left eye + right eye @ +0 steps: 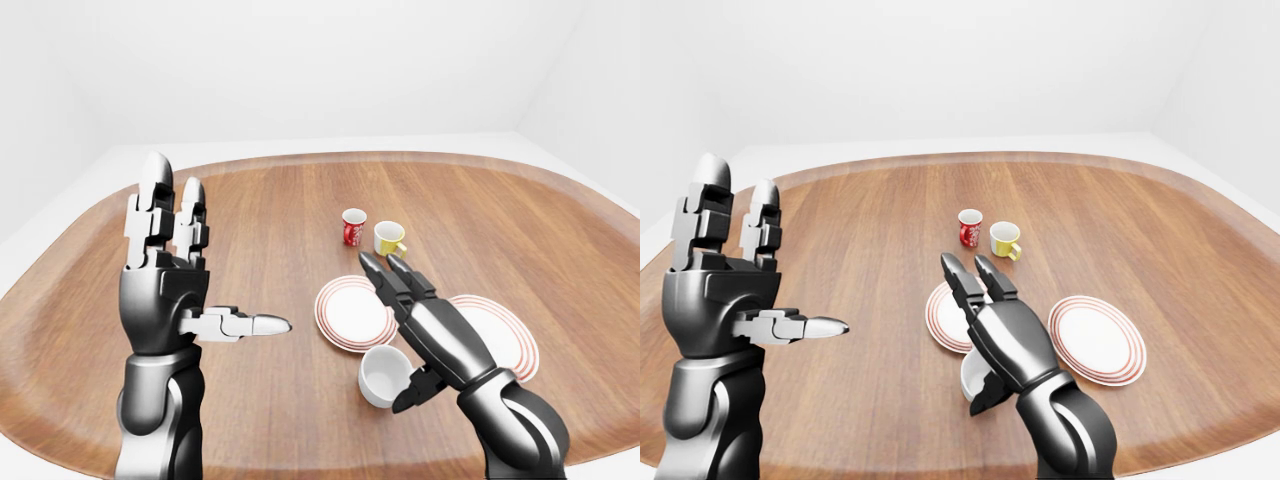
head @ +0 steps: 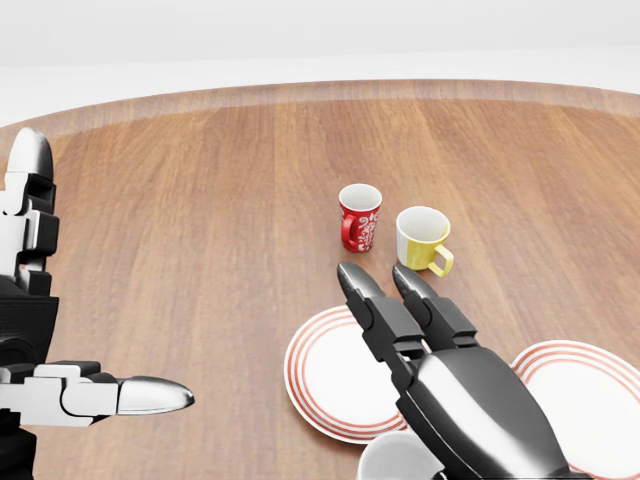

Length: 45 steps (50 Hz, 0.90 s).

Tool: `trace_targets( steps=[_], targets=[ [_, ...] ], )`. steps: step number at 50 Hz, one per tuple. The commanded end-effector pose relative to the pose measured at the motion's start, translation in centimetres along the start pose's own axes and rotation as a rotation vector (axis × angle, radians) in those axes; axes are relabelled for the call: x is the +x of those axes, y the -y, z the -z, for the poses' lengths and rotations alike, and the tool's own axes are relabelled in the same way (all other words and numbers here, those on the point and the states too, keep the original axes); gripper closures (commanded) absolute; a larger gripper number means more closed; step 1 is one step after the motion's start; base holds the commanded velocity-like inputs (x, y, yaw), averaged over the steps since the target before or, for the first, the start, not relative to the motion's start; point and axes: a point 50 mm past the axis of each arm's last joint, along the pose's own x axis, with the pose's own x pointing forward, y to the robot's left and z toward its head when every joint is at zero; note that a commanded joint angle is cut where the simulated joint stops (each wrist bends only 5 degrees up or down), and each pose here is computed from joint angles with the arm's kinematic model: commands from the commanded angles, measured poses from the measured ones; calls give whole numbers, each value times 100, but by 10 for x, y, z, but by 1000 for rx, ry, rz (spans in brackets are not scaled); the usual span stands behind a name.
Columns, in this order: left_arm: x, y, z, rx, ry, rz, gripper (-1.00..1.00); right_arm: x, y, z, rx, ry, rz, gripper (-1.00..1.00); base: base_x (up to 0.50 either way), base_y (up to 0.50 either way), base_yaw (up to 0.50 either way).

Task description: Put the white mug on the left plate.

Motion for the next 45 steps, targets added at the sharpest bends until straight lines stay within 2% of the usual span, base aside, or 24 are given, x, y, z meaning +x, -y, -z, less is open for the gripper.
trace_targets(
  steps=[1, 18, 45],
  targets=[
    [0, 0, 0, 1, -1, 2, -100, 9, -4, 5, -15, -25, -20, -100, 0, 0, 0],
    [1, 0, -1, 2, 6, 1, -100, 14, -2, 9, -24, -39, -14, -100, 0, 0, 0],
    [1, 0, 0, 4, 3, 1, -100, 17, -27, 17, -38, -96, -134, -100, 0, 0, 0]
  ],
)
